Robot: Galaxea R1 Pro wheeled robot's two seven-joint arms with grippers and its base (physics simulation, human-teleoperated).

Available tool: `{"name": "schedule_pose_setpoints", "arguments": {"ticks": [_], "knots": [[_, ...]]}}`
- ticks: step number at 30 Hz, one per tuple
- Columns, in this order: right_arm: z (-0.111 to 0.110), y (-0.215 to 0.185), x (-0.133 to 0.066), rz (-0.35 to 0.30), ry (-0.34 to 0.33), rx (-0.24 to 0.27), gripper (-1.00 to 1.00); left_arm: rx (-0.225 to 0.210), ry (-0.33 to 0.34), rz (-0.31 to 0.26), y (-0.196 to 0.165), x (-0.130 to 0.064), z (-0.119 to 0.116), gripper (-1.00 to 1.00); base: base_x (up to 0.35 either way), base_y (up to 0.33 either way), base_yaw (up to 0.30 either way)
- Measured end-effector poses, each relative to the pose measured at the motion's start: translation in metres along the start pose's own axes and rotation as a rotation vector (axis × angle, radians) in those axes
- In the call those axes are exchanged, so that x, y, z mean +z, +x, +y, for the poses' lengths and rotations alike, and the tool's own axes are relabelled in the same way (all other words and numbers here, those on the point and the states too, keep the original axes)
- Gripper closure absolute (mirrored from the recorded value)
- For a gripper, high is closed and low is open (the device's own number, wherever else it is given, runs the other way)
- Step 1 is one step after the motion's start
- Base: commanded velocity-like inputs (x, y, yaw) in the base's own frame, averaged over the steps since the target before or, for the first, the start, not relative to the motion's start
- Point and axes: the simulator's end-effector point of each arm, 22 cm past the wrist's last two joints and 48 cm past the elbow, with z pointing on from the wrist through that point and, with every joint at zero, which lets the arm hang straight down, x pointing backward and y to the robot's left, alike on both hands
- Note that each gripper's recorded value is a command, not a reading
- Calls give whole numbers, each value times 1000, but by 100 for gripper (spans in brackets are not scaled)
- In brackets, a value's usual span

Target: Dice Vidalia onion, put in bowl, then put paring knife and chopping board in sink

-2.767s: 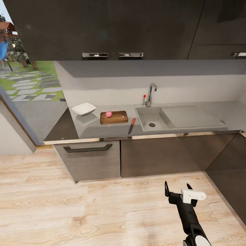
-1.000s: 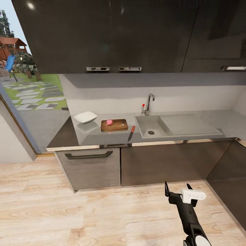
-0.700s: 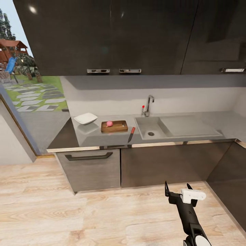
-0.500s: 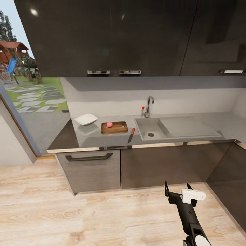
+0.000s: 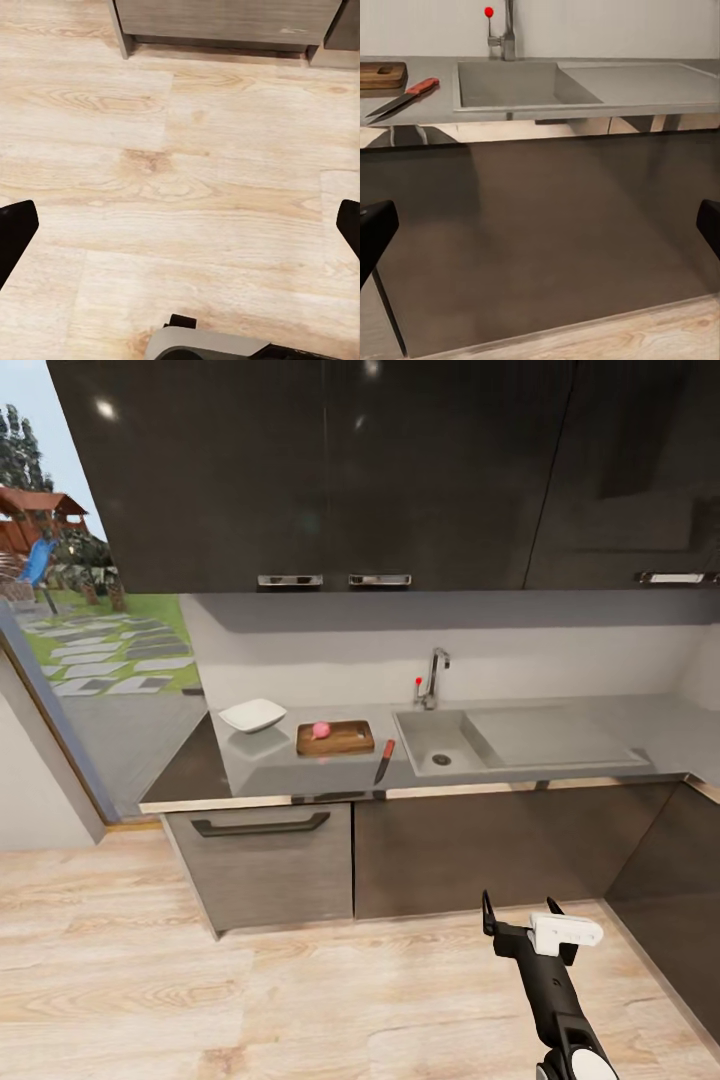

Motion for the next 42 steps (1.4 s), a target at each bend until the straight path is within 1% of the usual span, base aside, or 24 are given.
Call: {"name": "schedule_pose_setpoints", "arguments": {"ticks": [6, 17, 18, 22, 26, 28, 30, 33, 42], "knots": [[0, 0, 0, 0, 0, 1, -100, -1, 0, -3, -1, 0, 0, -100, 0, 0, 0], [0, 0, -1, 0, 0, -1, -100, -1, 0, -4, -1, 0, 0, -100, 280, 0, 0], [3, 6, -2, 16, -1, 8, -100, 1, -1, 11, 4, -1, 1, -100, 0, 0, 0], [14, 18, -12, 46, 0, 33, -100, 9, -6, 30, 12, -4, 4, -100, 0, 0, 0], [35, 35, -22, 85, -46, 40, -100, 15, -10, 43, 19, -6, 7, -100, 0, 0, 0], [42, 44, -27, 106, -66, 38, -100, 9, -8, 52, 23, -9, 2, -100, 0, 0, 0], [44, 50, -32, 119, -76, 37, -100, 5, -9, 63, 28, -11, -1, -100, 0, 0, 0], [44, 58, -38, 136, -82, 34, -100, 8, -14, 77, 35, -14, 0, -100, 0, 0, 0], [43, 58, -38, 135, -81, 33, -100, 26, -25, 115, 51, -21, 8, -100, 0, 0, 0]]}}
